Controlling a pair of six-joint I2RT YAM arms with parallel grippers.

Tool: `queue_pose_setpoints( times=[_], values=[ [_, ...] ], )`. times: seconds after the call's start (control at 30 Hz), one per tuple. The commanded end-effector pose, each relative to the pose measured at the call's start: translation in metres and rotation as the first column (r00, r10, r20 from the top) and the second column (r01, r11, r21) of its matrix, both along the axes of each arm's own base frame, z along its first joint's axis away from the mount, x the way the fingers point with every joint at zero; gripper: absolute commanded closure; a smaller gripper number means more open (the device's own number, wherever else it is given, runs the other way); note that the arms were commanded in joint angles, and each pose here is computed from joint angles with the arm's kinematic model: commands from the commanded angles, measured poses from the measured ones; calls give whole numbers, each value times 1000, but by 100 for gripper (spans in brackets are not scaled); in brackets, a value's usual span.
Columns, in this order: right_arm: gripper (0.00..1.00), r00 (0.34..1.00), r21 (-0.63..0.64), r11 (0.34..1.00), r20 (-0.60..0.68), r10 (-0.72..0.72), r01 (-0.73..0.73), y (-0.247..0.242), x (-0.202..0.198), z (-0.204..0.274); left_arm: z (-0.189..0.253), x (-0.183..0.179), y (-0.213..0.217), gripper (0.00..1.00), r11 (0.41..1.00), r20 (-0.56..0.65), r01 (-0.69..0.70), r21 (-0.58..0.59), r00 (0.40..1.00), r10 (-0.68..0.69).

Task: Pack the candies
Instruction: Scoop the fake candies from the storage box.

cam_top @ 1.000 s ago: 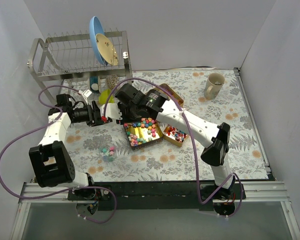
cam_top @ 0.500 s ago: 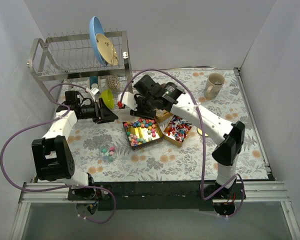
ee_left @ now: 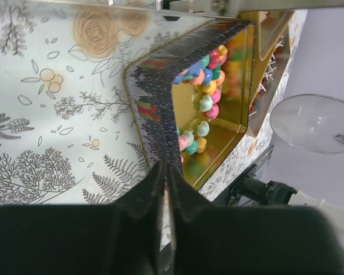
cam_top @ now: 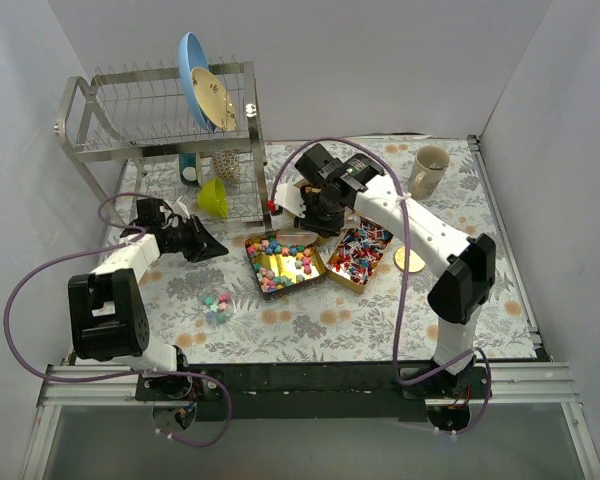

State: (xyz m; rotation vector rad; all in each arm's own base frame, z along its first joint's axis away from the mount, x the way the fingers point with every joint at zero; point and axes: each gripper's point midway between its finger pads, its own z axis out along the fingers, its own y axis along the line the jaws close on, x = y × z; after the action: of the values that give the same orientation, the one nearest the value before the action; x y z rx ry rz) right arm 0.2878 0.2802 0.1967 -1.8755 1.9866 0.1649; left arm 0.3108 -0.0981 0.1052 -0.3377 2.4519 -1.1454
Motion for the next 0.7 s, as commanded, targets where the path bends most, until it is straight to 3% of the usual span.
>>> queue_pose_setpoints(
  times=[0.0, 0.13, 0.33, 0.67],
  values=[
    [99, 975, -101, 973, 50, 215, -210, 4, 17, 4, -9, 1, -8, 100, 1000, -51, -29, -8, 998, 28],
    [99, 907, -211, 906, 136, 399, -367, 5, 39, 6, -20, -2, -22, 100, 1000, -91, 4, 16, 996, -3],
    [99, 775, -332, 756, 103, 624, -564, 4, 45, -3, -35, -12, -24, 100, 1000, -145, 9, 22, 989, -5],
    [99, 661, -405, 615, 36, 750, -676, 12, 29, -18, -48, -29, -26, 100, 1000, -154, 0, 22, 988, 3]
  ],
)
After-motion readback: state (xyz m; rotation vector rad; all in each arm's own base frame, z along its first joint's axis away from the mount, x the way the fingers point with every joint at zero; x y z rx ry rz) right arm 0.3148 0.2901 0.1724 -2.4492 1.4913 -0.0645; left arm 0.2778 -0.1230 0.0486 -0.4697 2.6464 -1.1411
